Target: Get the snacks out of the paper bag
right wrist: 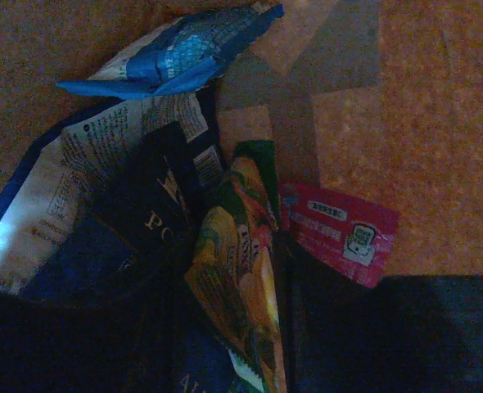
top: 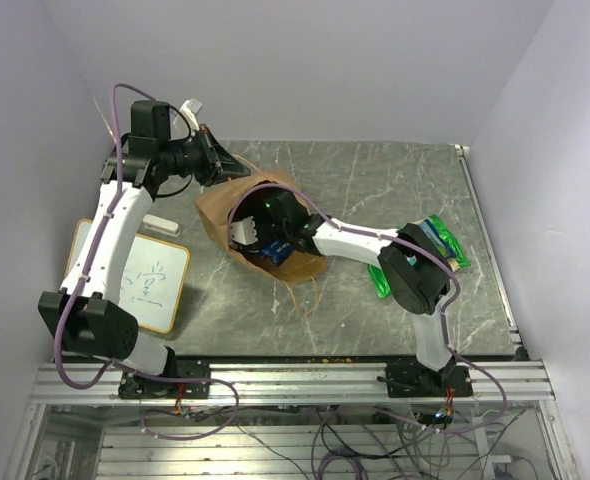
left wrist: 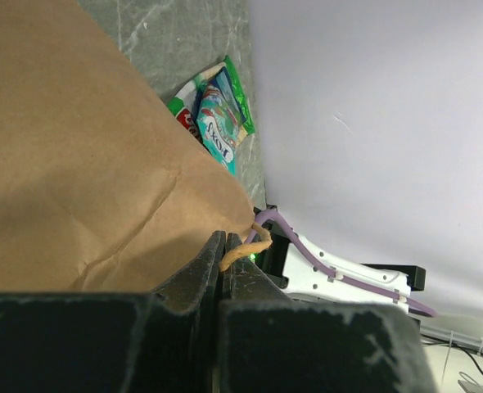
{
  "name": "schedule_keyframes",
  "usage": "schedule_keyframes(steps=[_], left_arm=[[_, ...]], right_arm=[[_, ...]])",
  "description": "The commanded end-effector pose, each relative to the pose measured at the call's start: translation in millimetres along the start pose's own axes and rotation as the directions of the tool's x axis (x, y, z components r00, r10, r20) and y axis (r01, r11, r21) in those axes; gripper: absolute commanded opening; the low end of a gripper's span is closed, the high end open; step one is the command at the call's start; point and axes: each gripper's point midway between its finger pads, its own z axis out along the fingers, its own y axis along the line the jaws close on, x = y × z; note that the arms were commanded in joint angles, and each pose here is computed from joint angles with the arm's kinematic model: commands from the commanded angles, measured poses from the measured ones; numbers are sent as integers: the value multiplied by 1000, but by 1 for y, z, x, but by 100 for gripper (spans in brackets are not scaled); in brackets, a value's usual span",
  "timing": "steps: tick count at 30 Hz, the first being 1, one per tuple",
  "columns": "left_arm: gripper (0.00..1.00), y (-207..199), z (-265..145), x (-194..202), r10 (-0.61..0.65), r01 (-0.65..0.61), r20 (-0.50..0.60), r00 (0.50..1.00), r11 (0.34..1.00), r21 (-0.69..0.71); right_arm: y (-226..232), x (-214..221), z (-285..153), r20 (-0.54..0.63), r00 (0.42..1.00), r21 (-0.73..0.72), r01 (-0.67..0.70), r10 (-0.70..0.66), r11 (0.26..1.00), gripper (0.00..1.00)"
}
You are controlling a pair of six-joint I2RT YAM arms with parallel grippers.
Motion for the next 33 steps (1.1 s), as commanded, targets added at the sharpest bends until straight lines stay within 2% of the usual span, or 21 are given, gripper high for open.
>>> schedule_keyframes(steps=[1,10,15,25,33], left_arm=[[7,-7,-5,1,29,-29,12,1000,999,17],[7,-6,-6,-5,33,-33,35,999,999,-13],[7,-6,-6,-6,24,-23,53,998,1000,-12],[7,-5,-3,-12,16,-15,63,998,1000,-17],[7,-4,1,-16,10,-9,62,998,1000,-11]], right_arm=[[-8,7,7,-9,1000,16,21,-21,1000,37],[-10,1,-1,26,999,26,37,-38,999,12],[-27,-11,-11,52,997,58,51,-54,997,0],[-39,-23,-20,91,995,77,25,-32,997,0],[-58,-42,-45,143,990,122,-26,9,992,0]])
